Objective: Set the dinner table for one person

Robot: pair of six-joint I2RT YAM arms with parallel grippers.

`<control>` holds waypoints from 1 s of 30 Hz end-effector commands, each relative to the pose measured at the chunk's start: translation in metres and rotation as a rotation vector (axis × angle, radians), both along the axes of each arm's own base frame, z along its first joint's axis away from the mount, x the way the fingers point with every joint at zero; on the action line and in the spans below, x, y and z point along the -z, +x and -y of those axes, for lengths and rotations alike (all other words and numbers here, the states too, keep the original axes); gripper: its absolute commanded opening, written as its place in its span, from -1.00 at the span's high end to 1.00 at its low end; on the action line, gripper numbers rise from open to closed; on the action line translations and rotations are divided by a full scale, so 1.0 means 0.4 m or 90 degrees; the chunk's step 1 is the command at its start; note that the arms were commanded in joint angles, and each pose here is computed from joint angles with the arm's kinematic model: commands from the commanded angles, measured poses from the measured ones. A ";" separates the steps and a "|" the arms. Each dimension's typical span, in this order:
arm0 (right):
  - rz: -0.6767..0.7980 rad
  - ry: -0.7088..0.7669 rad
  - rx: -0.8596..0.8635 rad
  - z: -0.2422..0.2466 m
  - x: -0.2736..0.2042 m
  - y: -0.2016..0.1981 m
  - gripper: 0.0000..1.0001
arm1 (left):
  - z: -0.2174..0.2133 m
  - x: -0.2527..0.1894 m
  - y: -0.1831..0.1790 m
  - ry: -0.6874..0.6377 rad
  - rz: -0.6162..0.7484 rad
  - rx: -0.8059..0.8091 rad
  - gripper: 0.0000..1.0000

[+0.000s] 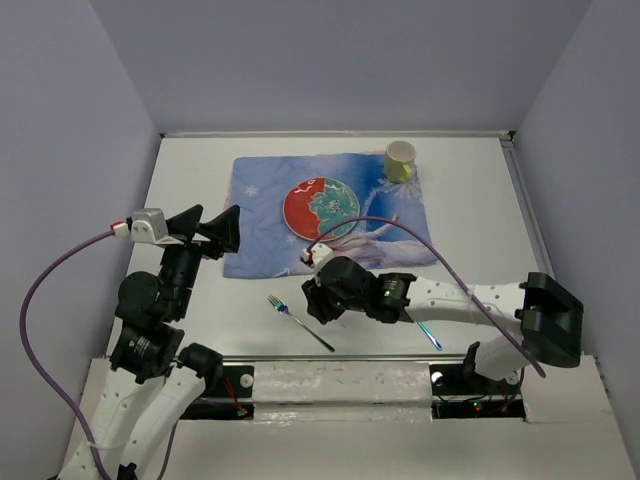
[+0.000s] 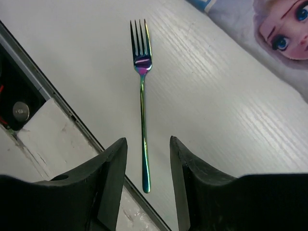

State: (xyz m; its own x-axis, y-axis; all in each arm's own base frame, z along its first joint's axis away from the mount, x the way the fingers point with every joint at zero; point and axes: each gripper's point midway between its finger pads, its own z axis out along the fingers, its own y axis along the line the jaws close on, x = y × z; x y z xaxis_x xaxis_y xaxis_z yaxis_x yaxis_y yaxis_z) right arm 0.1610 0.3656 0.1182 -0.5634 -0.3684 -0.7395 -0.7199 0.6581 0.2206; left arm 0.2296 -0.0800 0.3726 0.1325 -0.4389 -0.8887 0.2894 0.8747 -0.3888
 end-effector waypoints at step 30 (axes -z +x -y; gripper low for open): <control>0.088 0.000 0.127 -0.280 -0.029 0.176 1.00 | 0.007 -0.028 -0.007 -0.014 0.027 0.015 -0.98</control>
